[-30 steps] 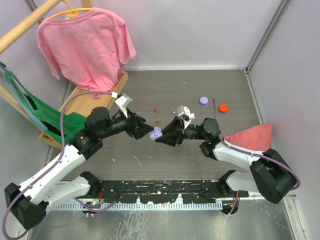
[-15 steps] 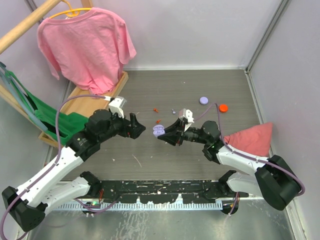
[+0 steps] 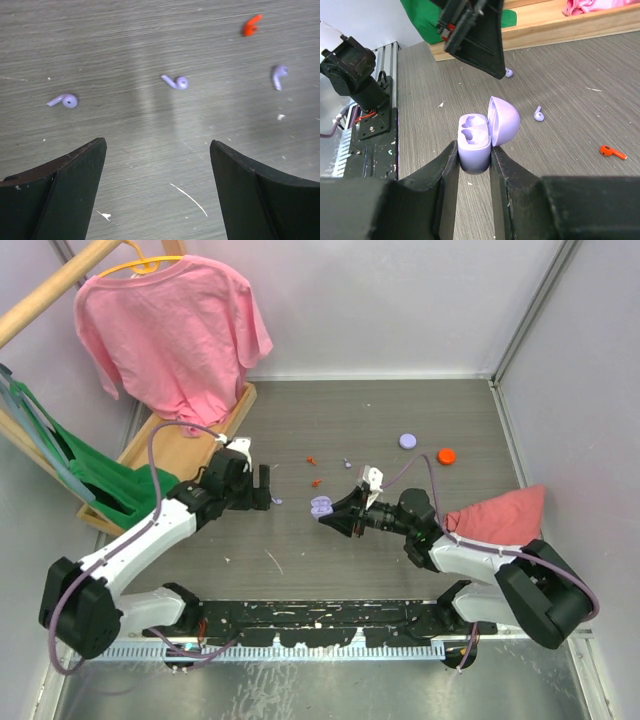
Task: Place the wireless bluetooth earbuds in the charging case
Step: Pick up the earbud from the center of the board.
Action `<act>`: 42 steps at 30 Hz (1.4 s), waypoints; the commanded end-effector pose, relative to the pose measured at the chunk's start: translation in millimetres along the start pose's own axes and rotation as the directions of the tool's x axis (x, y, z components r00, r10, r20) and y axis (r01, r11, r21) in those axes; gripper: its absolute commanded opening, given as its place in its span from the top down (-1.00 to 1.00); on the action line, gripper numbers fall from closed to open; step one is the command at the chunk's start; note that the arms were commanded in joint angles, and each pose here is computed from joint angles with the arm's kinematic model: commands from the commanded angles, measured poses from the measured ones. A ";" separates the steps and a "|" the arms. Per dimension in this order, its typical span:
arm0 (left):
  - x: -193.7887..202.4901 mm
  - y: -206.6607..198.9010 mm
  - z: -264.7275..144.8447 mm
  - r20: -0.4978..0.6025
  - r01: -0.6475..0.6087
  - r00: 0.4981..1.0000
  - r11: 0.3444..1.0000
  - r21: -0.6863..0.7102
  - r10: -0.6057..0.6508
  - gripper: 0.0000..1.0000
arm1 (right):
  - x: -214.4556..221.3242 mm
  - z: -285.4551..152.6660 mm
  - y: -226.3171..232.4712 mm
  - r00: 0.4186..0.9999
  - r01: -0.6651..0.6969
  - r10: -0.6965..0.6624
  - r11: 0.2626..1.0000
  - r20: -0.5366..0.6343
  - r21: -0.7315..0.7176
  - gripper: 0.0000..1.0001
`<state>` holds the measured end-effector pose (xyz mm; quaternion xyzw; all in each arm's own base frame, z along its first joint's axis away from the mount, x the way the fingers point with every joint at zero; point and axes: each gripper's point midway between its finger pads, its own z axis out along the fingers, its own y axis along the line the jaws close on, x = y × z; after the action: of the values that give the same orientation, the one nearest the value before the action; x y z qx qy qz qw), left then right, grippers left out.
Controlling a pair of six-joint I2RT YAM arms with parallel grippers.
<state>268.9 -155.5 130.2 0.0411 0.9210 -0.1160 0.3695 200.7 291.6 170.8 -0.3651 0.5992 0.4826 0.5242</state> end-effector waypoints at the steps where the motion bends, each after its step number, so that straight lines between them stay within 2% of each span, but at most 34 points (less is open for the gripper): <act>1: -28.7 15.3 16.1 0.048 0.053 0.998 0.998 -0.036 -0.051 -0.73 | -13.7 4.6 3.3 0.996 0.047 -0.045 0.998 0.073 -0.028 0.97; 11: -24.4 62.7 68.7 -0.050 0.132 0.989 0.985 -0.113 -0.139 -0.73 | -7.3 7.0 4.2 0.998 0.031 -0.027 0.998 0.064 -0.048 0.97; 21: -10.4 89.5 87.7 -0.136 0.127 0.979 0.975 -0.184 -0.153 -0.69 | -3.4 9.8 10.0 0.999 0.011 -0.007 0.995 0.043 -0.095 0.97; 33: 13.9 92.1 95.7 -0.233 0.122 0.958 0.973 -0.198 -0.168 -0.61 | -2.5 10.9 14.5 0.999 -0.005 0.009 0.992 0.031 -0.126 0.97; 42: 31.7 72.3 83.7 -0.287 0.198 0.931 0.973 -0.122 -0.226 -0.41 | -3.7 10.3 16.0 0.999 -0.006 0.010 0.991 0.030 -0.131 0.97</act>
<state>320.5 -95.1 25.3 -0.0513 0.9731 -0.0652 0.2148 186.9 299.6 151.0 -0.3768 0.5985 0.5212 0.4776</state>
